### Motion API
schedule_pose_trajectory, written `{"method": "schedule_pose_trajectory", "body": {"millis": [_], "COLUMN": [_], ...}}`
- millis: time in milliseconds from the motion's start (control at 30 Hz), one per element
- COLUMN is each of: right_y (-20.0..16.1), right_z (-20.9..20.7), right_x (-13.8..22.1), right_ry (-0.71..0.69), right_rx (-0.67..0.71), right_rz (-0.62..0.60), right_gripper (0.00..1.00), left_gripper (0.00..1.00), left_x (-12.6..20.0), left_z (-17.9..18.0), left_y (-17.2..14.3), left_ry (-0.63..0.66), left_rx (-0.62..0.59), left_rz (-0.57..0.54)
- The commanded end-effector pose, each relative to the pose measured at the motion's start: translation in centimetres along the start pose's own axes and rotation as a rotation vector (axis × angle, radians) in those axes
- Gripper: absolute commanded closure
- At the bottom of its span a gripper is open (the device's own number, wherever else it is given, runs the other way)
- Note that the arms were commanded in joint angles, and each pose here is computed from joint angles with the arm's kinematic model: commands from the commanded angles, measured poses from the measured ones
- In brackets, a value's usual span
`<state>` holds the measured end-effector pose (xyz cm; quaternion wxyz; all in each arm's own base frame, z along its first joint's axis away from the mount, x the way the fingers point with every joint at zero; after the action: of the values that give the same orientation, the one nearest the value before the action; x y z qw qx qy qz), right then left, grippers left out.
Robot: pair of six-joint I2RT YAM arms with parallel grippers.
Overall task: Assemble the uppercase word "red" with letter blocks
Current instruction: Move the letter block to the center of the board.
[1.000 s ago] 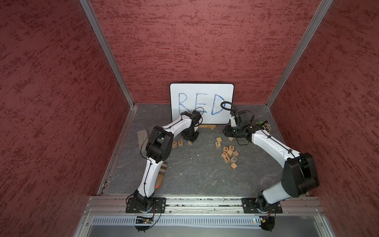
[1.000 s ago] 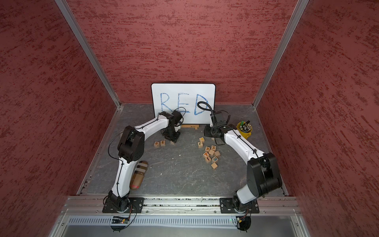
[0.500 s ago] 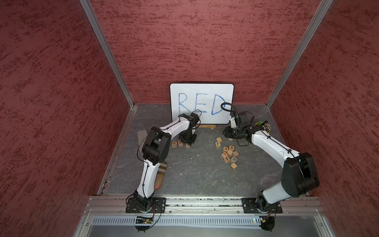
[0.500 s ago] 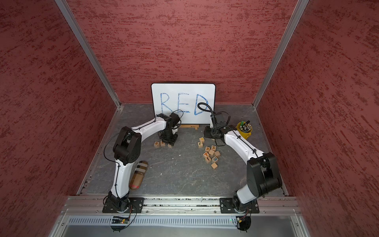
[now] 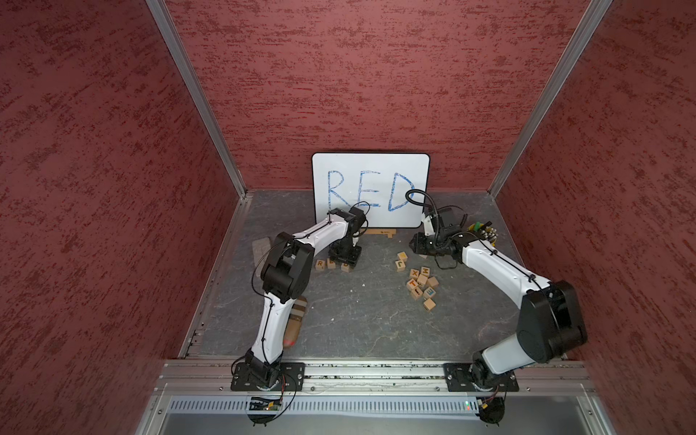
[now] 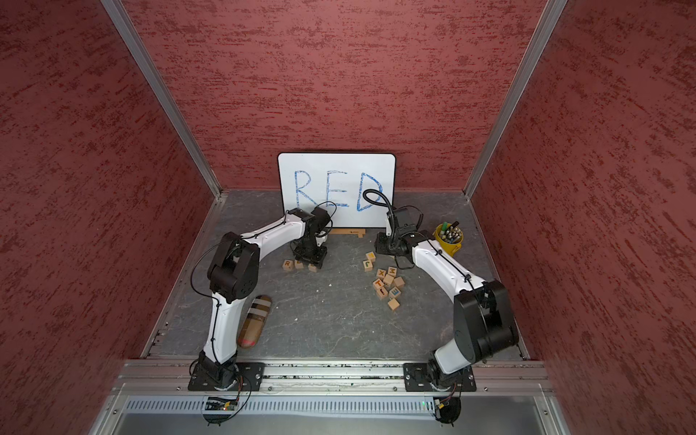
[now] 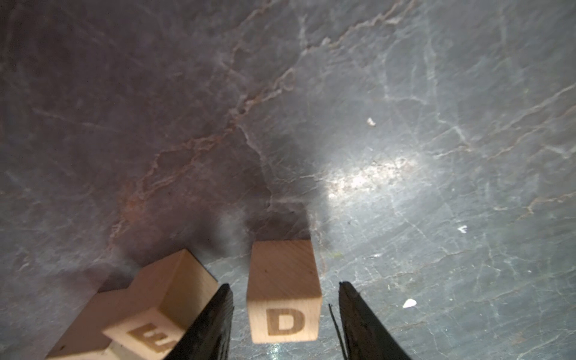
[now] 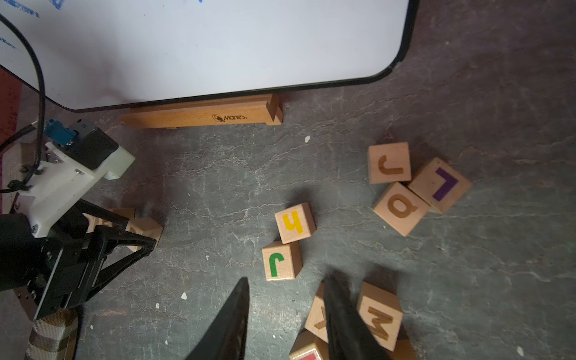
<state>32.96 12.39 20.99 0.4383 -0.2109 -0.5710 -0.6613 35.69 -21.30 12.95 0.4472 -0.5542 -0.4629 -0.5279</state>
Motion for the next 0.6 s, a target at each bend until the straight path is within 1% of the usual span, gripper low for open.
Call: {"method": "schedule_pose_trajectory", "body": {"millis": [0,167,233,300,333,400,567], "right_y": [0.5,0.6,0.6,0.7,0.8,0.9,1.0], "right_z": [0.1,0.2,0.2,0.3,0.3,0.4,0.5], "right_x": [0.8,1.0,1.0,1.0,1.1,1.3,1.6], "right_ry": [0.024,0.024,0.027,0.03,0.031,0.034,0.038], "right_rx": [0.005,0.008,0.005,0.005,0.004,0.005,-0.003], "right_rz": [-0.046,-0.05,-0.051,-0.052,-0.053,-0.059,-0.066], "right_gripper": [0.58,0.58,0.58,0.59,0.59,0.59,0.61], "left_gripper": [0.43,0.42,0.42,0.41,0.41,0.41,0.43], "left_x": [3.2,6.3,7.5,8.0,8.1,8.1,6.5], "left_z": [-0.3,-0.5,0.1,1.3,2.1,3.2,3.6], "left_y": [0.0,-0.1,0.1,0.5,0.8,1.2,1.7], "left_ry": [-0.001,-0.008,-0.067,-0.134,-0.179,-0.215,-0.211], "left_rx": [-0.047,-0.105,-0.11,-0.085,-0.065,-0.037,-0.032], "left_rz": [-0.098,-0.188,-0.212,-0.213,-0.205,-0.2,-0.198]}}
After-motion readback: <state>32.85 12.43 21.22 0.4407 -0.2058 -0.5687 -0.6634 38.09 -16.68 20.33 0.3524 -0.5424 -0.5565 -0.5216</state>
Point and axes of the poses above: each gripper's point midway between its finger pads, its own x axis back along the fingers, its own z axis along the line the jaws close on, y = z × x, the point moved 9 cm from there along x, back along the fingers, and after that the axes turned 11 degrees about x, right-handed, at the moved point
